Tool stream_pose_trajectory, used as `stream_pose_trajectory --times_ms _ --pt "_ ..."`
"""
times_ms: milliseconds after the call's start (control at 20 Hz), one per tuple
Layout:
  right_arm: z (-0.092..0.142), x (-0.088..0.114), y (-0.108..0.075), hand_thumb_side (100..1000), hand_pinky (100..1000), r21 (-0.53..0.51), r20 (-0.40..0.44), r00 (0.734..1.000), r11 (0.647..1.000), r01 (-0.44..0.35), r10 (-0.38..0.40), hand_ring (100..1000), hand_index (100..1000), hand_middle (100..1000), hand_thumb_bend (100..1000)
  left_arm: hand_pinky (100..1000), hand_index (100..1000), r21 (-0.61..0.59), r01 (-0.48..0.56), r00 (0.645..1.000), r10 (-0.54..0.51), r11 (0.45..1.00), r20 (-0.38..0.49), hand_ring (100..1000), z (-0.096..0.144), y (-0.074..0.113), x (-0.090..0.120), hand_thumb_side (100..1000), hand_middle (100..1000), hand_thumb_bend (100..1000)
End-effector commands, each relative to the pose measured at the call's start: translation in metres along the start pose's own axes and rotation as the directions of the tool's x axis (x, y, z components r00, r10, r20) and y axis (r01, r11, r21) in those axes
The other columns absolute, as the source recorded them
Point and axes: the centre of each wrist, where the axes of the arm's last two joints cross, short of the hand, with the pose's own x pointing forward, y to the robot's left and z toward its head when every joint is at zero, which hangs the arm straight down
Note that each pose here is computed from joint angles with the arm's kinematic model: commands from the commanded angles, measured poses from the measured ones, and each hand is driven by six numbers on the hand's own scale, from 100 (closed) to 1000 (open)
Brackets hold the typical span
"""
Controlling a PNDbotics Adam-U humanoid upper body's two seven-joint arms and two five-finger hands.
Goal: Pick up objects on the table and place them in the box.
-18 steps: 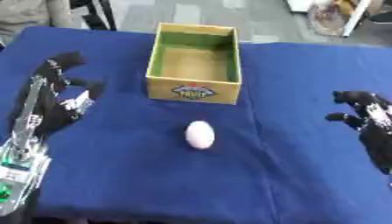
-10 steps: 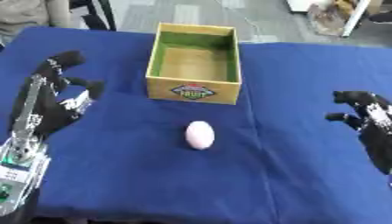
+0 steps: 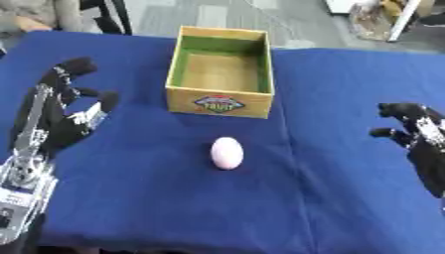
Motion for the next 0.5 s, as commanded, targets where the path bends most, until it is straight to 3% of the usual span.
stream_pose_trajectory --times_ms 50,500 --pt "-0.003 0.011 -0.004 531 639 0.018 0.028 0.999 0.999 -0.028 0.028 948 705 629 100 656 820 -0.018 0.017 0.999 -0.016 1.0 0.035 886 -0.004 0.003 0.009 401 714 643" --pt "-0.003 0.012 -0.003 530 640 0.023 0.028 0.999 0.999 -0.028 0.028 948 705 629 100 649 821 -0.168 0.109 0.992 -0.096 0.98 0.087 857 -0.018 -0.001 0.017 297 690 599"
